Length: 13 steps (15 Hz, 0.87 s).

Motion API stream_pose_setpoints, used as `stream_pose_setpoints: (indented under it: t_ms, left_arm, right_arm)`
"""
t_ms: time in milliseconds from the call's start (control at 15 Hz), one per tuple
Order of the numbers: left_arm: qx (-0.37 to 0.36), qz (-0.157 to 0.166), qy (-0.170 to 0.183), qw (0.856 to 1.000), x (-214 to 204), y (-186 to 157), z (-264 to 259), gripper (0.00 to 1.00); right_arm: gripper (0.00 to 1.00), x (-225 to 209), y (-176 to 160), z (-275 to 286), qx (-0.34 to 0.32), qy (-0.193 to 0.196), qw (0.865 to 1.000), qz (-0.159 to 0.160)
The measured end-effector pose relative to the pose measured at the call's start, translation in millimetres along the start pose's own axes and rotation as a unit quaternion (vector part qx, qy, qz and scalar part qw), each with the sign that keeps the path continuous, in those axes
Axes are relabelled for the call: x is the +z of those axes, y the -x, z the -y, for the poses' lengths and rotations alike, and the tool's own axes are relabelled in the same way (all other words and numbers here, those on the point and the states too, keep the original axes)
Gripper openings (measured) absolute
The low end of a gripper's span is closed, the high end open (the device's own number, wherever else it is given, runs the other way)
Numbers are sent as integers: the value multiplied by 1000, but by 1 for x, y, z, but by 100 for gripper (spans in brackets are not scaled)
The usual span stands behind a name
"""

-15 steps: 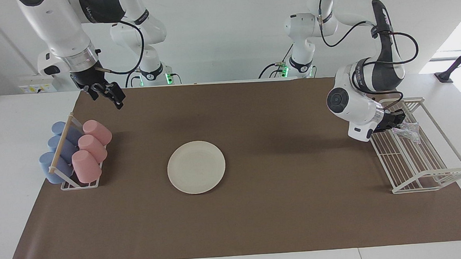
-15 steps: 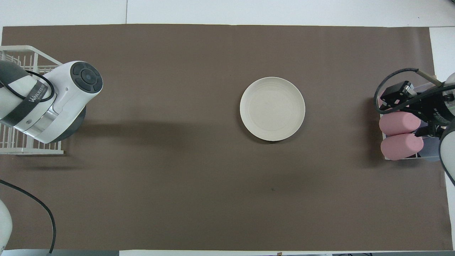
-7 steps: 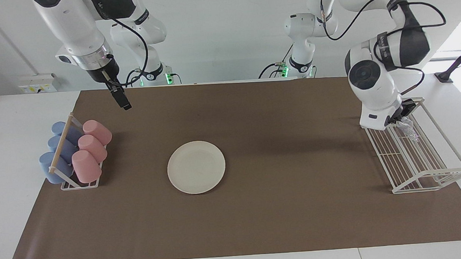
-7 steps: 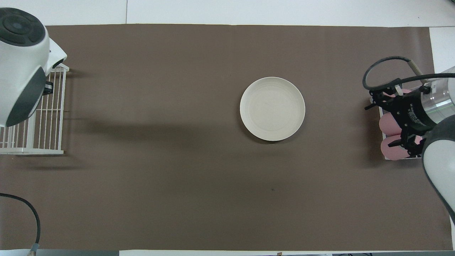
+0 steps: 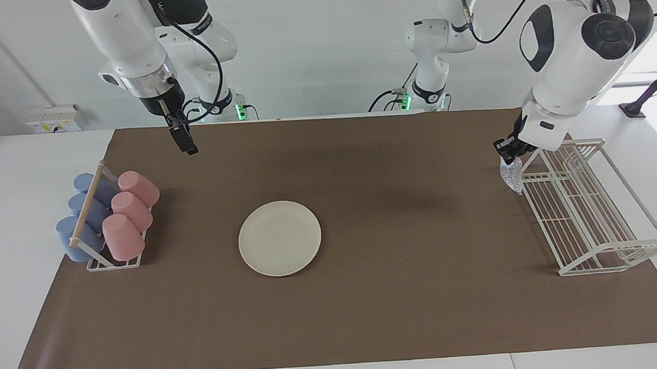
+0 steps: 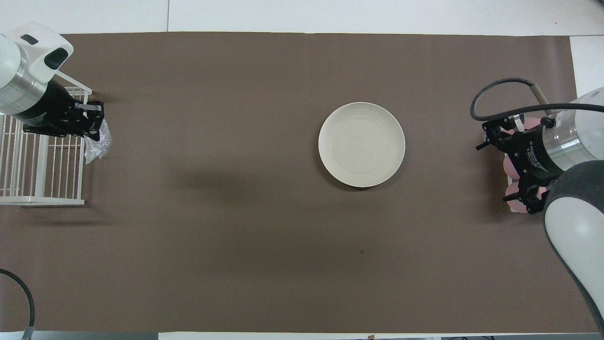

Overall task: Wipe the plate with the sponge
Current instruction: 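Grasp the translucent sponge in the wire rack with the left gripper and lift, then grasp the plate rim with the right gripper while the left gripper extends sponge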

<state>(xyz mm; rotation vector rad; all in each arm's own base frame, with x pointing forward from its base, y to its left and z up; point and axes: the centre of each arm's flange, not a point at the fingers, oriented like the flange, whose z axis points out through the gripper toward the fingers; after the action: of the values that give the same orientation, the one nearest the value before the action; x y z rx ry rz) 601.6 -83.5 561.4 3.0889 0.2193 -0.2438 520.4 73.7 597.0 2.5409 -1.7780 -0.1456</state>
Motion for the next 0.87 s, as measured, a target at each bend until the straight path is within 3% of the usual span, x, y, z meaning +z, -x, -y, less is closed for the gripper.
stream_pose_setpoints:
  t_ms: [134,334,669,869]
  left_arm:
    - [-14,17,84,996,-4,-2,3,5]
    - [-39,41,199,978,-6,-6,16,5]
    - [-47,80,374,923,35,22,5,5]
    - [-34,96,447,889,65,53,-2,5]
  right_arm:
    - [100,1,0,-1,9,1,1000,0]
    - [100,2,1,-2,35,0,999,1]
    - [100,-2,25,8,54,-25,998,7]
    - [100,-1,61,12,37,-24,999,15]
